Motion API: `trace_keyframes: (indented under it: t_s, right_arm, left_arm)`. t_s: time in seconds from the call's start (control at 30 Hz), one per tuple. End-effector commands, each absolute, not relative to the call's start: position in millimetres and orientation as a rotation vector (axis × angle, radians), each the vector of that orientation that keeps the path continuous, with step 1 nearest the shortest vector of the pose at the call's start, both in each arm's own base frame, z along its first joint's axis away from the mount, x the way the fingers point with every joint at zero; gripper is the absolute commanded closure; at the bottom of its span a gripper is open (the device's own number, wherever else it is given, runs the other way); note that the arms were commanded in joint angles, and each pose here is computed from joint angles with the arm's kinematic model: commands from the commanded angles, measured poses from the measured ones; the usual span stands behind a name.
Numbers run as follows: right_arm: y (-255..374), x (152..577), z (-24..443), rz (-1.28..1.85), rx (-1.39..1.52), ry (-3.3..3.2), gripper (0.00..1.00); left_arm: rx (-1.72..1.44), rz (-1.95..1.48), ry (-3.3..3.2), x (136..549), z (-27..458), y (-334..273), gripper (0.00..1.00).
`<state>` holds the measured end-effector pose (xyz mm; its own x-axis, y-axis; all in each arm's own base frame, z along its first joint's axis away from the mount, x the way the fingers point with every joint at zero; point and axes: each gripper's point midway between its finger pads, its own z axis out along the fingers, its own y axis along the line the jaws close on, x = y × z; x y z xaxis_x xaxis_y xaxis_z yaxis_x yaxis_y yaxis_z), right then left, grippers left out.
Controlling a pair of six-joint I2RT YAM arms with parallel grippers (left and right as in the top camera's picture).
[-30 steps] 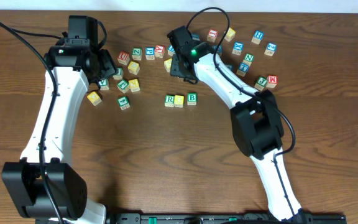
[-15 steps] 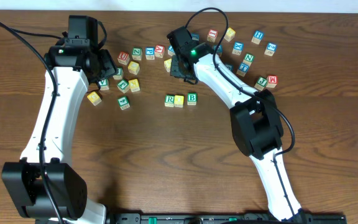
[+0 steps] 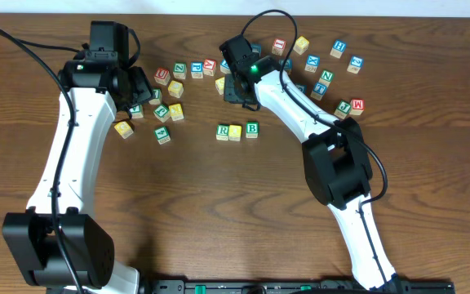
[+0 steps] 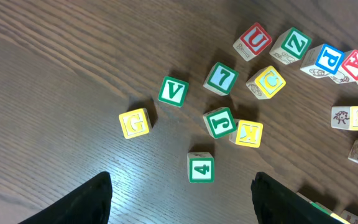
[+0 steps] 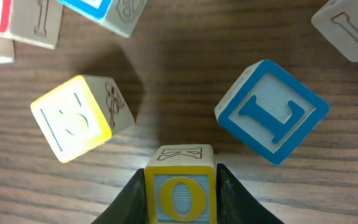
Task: Spell out ROBOT
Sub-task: 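Carry the O block and set it right of the B block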
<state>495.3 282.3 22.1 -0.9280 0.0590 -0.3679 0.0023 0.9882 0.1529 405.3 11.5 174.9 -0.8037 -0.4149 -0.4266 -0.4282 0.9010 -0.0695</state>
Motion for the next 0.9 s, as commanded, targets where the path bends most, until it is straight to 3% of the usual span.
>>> trace_keyframes:
  t_s: [0.0, 0.27, 0.47, 0.87]
  right_arm:
    - [284.1, 492.8, 49.9, 0.223, -0.021, 2.723, 0.73]
    - [271.0, 483.7, 106.4, 0.239, -0.047, 2.688, 0.72]
    - [242.9, 461.5, 152.2, 0.308, -0.014, 2.734, 0.77]
    - [199.3, 417.5, 127.7, 0.238, 0.038, 2.99, 0.76]
  left_arm:
    - [-0.627, 0.048, 2.594, 405.5, 184.9, 14.3, 0.29]
    - [-0.627, 0.048, 2.594, 405.5, 184.9, 14.3, 0.29]
    - [-0.627, 0.048, 2.594, 405.6, 184.9, 14.3, 0.29]
    - [-0.624, 0.041, 2.575, 409.7, 187.0, 14.3, 0.29]
